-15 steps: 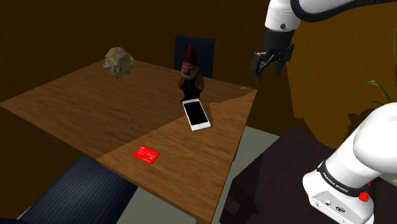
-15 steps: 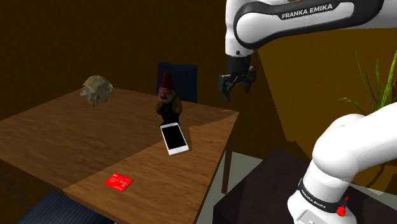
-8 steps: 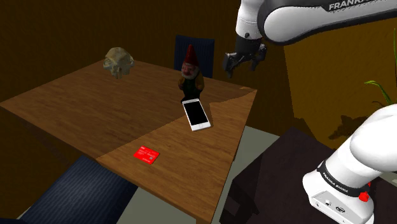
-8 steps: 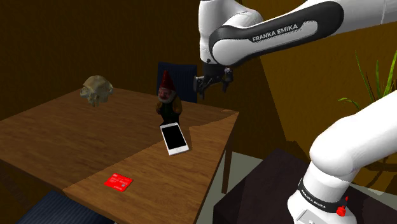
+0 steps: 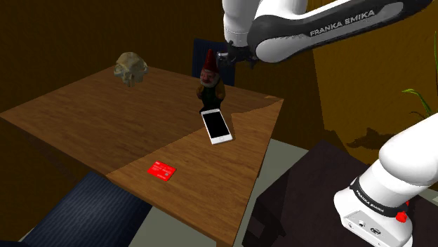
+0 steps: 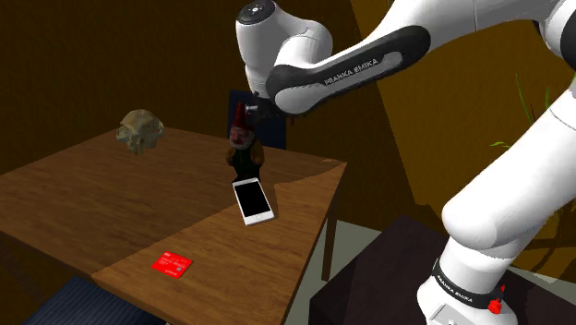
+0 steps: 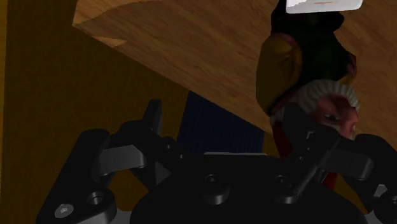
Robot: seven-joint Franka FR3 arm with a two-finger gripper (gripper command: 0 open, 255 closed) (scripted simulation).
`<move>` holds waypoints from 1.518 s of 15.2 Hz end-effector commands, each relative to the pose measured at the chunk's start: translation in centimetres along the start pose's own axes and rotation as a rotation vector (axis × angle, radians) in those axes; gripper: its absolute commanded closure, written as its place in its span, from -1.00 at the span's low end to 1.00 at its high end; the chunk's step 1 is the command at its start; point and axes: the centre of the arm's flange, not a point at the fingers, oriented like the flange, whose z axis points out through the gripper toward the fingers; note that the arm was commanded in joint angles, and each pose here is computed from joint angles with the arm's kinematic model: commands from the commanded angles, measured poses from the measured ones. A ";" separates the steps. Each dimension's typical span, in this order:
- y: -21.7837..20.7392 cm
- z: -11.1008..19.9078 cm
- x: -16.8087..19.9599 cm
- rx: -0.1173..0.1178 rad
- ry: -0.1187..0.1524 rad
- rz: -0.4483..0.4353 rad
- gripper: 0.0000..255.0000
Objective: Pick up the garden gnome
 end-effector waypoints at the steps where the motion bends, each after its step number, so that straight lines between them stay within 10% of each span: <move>1: -2.2 0.2 0.9 -0.019 0.067 0.047 -1.00; 10: -10.9 0.6 6.4 -0.110 0.333 0.229 -1.00; 19: -11.6 4.0 4.3 -0.110 0.333 0.229 -1.00; 20: -11.6 4.0 4.3 -0.110 0.333 0.229 1.00; 23: -11.6 4.0 4.3 -0.110 0.333 0.229 1.00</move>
